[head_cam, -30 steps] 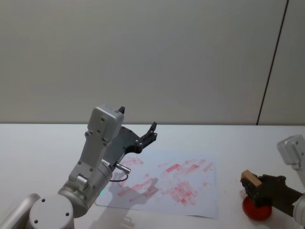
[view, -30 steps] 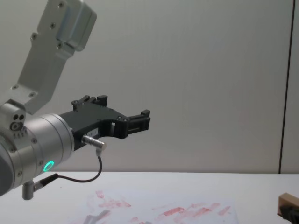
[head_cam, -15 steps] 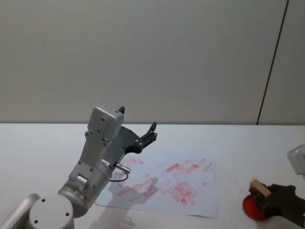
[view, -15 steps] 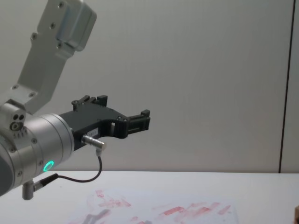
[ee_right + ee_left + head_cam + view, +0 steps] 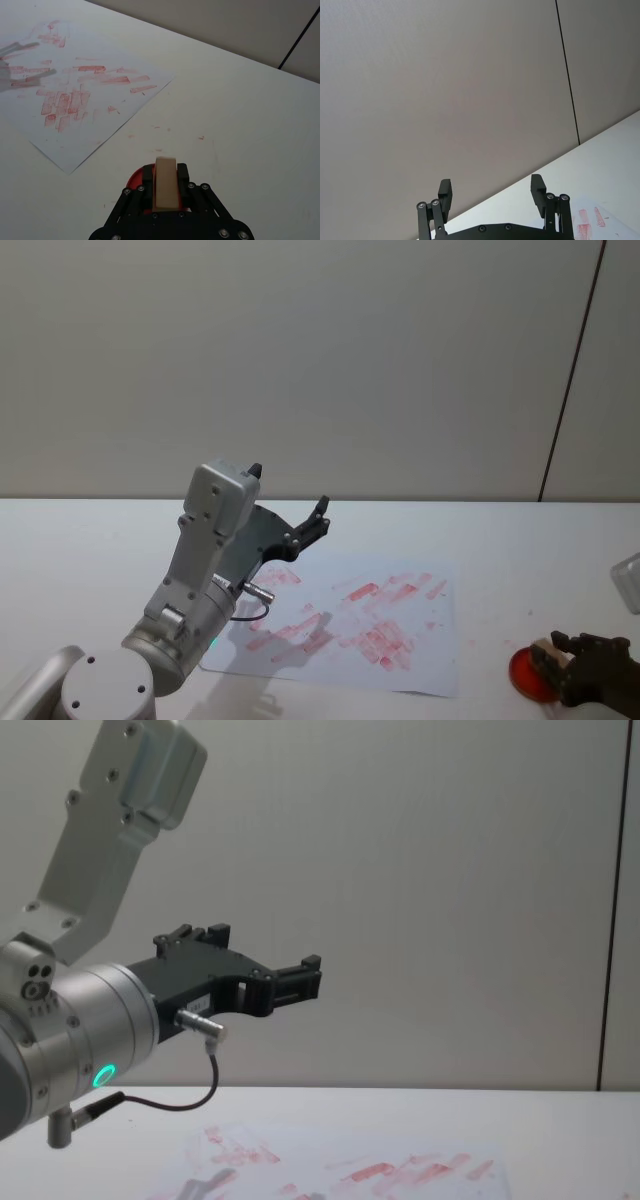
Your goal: Use the one hand to pick up the stamp and affix it onto the A4 paper.
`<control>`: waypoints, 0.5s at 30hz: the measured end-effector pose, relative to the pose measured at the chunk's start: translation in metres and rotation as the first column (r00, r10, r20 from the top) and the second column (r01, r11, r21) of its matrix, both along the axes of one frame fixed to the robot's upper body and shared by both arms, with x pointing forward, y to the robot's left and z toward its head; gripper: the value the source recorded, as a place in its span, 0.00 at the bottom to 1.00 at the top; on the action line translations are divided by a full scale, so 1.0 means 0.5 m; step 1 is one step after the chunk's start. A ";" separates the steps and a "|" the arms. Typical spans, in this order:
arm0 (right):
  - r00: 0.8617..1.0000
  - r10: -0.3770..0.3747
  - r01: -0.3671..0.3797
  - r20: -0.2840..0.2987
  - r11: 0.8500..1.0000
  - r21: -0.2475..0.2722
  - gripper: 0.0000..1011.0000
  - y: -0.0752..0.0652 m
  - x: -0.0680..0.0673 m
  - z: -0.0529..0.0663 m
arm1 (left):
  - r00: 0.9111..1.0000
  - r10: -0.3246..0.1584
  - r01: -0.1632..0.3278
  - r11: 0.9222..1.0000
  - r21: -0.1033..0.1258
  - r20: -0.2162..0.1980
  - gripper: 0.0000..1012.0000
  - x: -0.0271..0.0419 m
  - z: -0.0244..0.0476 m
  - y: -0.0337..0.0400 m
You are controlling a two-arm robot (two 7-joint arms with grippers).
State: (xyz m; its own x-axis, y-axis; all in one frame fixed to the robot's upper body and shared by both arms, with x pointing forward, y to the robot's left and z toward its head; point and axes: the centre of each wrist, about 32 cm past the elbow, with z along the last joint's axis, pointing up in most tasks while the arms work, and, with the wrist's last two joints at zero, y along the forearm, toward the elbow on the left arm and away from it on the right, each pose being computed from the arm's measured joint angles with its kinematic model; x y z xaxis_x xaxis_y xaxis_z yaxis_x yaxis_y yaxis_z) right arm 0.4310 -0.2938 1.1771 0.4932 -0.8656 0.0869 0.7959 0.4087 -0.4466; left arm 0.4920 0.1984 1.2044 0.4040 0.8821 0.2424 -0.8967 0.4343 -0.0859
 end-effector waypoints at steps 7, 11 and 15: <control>1.000 0.002 -0.002 -0.005 1.000 -0.002 0.49 -0.002 -0.002 0.000 | 1.000 0.000 0.000 1.000 0.000 0.000 0.99 0.000 0.000 0.000; 1.000 0.002 -0.002 -0.007 1.000 -0.003 0.61 -0.003 -0.003 0.001 | 1.000 0.000 0.000 1.000 0.000 0.000 0.99 0.000 0.000 0.000; 1.000 0.003 -0.003 -0.008 1.000 -0.004 0.73 -0.003 -0.004 0.001 | 1.000 0.000 0.000 1.000 0.000 0.000 0.99 0.000 0.000 0.000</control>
